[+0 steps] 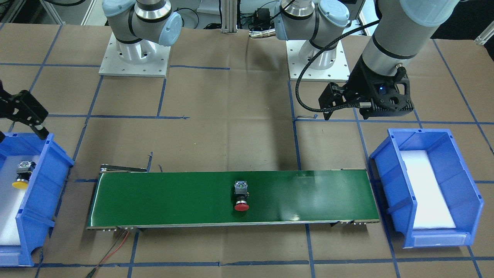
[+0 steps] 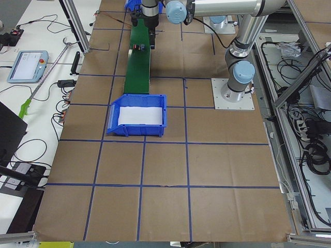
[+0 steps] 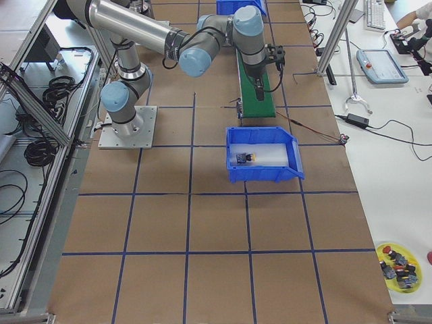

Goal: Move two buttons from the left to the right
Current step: 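Open the right gripper to drop the yellow button and lift away, then move the right gripper over the red button on the conveyor and grasp it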

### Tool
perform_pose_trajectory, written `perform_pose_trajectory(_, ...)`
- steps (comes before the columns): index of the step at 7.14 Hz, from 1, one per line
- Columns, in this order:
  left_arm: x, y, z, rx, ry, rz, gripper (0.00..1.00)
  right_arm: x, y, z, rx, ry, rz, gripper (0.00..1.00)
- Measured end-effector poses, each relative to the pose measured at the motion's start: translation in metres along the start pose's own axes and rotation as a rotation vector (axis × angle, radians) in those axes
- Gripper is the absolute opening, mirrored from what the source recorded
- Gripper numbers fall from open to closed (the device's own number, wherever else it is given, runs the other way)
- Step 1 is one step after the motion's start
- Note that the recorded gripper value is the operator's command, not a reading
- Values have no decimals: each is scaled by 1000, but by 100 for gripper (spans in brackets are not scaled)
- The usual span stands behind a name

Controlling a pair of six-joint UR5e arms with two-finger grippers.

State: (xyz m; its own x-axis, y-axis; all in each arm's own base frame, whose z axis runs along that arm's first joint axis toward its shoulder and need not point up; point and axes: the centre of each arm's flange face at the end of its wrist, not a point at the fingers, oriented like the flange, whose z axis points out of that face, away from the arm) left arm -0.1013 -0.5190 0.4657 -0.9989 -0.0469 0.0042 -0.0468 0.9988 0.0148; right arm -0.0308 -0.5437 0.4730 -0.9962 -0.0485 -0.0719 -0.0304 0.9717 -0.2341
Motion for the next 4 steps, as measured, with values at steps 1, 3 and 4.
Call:
perform_pose_trajectory(1,0,0,0,0,0,0,99,-25,1,0,-29,66,-10,100)
perform_pose_trajectory(3,0,0,0,0,0,0,99,-88,-5,13,-14,137,-10,100)
perform_pose_trajectory(4,0,0,0,0,0,-1,99,-115,-10,22,16,138,-1,100)
